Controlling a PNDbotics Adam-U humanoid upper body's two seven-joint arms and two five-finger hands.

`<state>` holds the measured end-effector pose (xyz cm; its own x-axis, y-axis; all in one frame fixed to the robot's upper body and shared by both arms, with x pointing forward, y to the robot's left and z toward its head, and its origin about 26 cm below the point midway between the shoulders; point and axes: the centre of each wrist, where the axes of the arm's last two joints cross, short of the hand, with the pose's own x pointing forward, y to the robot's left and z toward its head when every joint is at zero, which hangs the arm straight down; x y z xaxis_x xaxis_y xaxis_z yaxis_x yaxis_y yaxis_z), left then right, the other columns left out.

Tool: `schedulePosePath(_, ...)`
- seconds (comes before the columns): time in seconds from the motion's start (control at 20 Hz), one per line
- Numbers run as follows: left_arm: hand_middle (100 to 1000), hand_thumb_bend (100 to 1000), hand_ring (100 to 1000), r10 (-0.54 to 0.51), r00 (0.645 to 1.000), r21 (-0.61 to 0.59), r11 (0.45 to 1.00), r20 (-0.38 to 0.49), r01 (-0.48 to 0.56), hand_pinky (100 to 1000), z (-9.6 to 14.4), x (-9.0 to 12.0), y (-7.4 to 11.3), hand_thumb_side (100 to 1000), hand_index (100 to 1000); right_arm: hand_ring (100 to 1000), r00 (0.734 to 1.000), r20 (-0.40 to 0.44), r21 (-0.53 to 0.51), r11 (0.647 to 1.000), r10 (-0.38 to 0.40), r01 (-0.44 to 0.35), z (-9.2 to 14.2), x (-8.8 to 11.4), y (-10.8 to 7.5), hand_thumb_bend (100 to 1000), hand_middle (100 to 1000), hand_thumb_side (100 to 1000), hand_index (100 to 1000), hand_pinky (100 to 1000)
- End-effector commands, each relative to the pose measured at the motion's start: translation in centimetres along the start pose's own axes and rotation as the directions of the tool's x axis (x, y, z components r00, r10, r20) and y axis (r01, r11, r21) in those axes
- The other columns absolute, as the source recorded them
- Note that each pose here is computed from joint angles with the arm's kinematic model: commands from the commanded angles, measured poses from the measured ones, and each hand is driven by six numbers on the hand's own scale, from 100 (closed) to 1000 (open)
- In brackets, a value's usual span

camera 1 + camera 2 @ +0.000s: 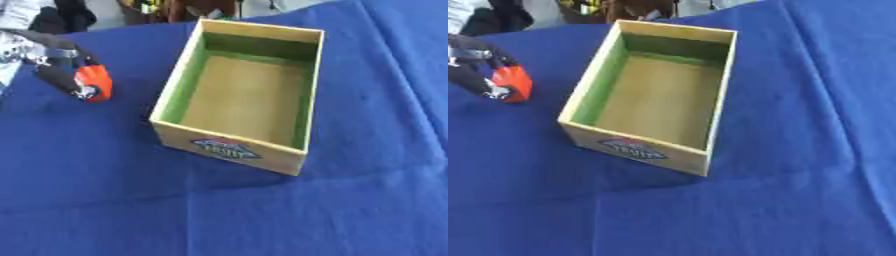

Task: Pick up objects on the table and place them in the box.

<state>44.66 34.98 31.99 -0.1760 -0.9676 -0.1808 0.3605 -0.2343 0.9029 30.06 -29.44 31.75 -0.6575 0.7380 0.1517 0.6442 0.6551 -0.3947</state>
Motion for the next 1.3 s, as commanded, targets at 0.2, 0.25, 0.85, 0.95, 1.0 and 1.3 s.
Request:
schedulePosePath(0.2, 863, 426, 819, 0.016, 1.000, 0.065, 0.998, -0.002, -0.016, 696, 0.81, -0.77, 1.07, 635, 954, 784, 1.000, 0.014, -0.028, 1.000, 0.001, 0.000, -0.54, 0.40, -0.60, 100, 781, 662, 808, 818)
schedulePosePath(0.25, 846, 428, 815, 0.017, 1.000, 0.059, 0.998, -0.005, -0.017, 693, 0.70, -0.81, 0.94, 632, 939, 783, 1.000, 0.013, -0.030, 1.000, 0.000, 0.000, -0.53, 0.40, -0.60, 100, 779, 676, 803, 818)
schedulePosePath(0.85, 906, 404, 752, 0.018, 1.000, 0.054, 0.998, -0.003, -0.018, 585, 0.45, -0.85, 0.83, 672, 982, 782, 1.000, 0.002, -0.037, 0.999, -0.004, 0.004, -0.38, 0.30, -0.60, 100, 763, 656, 798, 819)
schedulePosePath(0.95, 916, 392, 754, 0.014, 1.000, 0.060, 0.998, -0.010, -0.014, 570, 0.54, -0.91, 0.95, 679, 979, 782, 1.000, 0.001, -0.035, 0.999, -0.004, 0.004, -0.33, 0.29, -0.57, 100, 762, 655, 796, 819)
schedulePosePath(1.0, 917, 391, 754, 0.013, 1.000, 0.064, 0.998, -0.013, -0.013, 568, 0.59, -0.94, 1.00, 683, 981, 782, 1.000, -0.001, -0.034, 0.999, -0.004, 0.004, -0.31, 0.27, -0.57, 100, 762, 655, 795, 819)
schedulePosePath(1.3, 928, 417, 767, 0.015, 1.000, 0.076, 0.997, -0.018, -0.013, 574, 0.89, -1.05, 1.39, 712, 1000, 782, 1.000, -0.009, -0.029, 1.000, -0.004, 0.003, -0.13, 0.17, -0.56, 100, 758, 651, 791, 818)
